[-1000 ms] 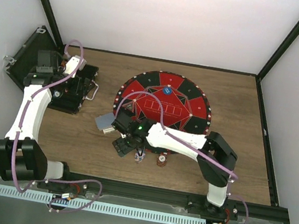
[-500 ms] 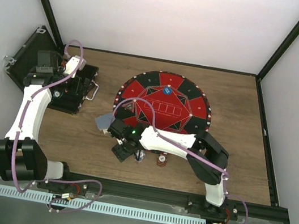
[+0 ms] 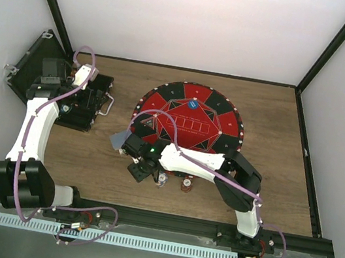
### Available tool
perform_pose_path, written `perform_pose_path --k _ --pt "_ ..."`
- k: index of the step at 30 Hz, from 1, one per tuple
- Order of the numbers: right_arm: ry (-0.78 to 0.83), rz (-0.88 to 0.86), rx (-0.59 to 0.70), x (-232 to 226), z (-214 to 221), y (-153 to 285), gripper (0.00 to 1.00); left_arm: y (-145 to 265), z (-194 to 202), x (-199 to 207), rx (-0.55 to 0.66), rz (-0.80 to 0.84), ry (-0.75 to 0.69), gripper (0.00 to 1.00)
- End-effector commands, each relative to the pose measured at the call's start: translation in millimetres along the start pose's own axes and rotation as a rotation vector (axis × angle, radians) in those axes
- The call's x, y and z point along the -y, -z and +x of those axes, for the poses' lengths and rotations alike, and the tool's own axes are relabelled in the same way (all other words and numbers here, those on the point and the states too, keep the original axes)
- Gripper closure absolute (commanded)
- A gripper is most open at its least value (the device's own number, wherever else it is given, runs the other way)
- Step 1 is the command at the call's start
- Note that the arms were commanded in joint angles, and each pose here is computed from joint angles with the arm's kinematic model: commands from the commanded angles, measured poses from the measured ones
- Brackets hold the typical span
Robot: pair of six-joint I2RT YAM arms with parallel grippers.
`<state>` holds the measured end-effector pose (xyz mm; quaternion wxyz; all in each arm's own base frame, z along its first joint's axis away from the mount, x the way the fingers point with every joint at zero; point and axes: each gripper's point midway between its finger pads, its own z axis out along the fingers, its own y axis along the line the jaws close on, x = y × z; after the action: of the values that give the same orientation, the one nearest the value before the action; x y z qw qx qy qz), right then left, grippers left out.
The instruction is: Distribute texas hold em gaming equipment
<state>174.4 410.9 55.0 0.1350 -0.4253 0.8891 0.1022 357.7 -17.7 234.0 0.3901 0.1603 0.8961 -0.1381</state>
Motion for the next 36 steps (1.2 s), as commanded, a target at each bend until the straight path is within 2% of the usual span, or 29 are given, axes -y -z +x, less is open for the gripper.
perform_pose_path --k 1,6,23,26,30,36 --pt "0.016 0.012 0.024 -3 -11 3 0.45 6 -2 1 0.013 0.001 -0.011 0.0" --pt "0.022 0.026 0.017 -1 -9 1 0.49 7 -1 1 0.013 0.001 -0.011 0.0" --pt "0.046 0.038 0.007 -7 -4 2 0.46 9 -2 -1 0.018 -0.003 -0.012 0.0" --pt "0.043 0.049 0.013 -5 -5 2 0.5 9 -2 -2 0.016 -0.003 -0.011 0.0" --pt "0.039 0.058 0.029 -3 -9 6 0.62 10 -1 -3 0.016 -0.003 -0.009 0.0" --pt "0.037 0.063 0.042 -3 -12 12 0.75 11 -2 -2 0.02 0.001 -0.008 0.0"
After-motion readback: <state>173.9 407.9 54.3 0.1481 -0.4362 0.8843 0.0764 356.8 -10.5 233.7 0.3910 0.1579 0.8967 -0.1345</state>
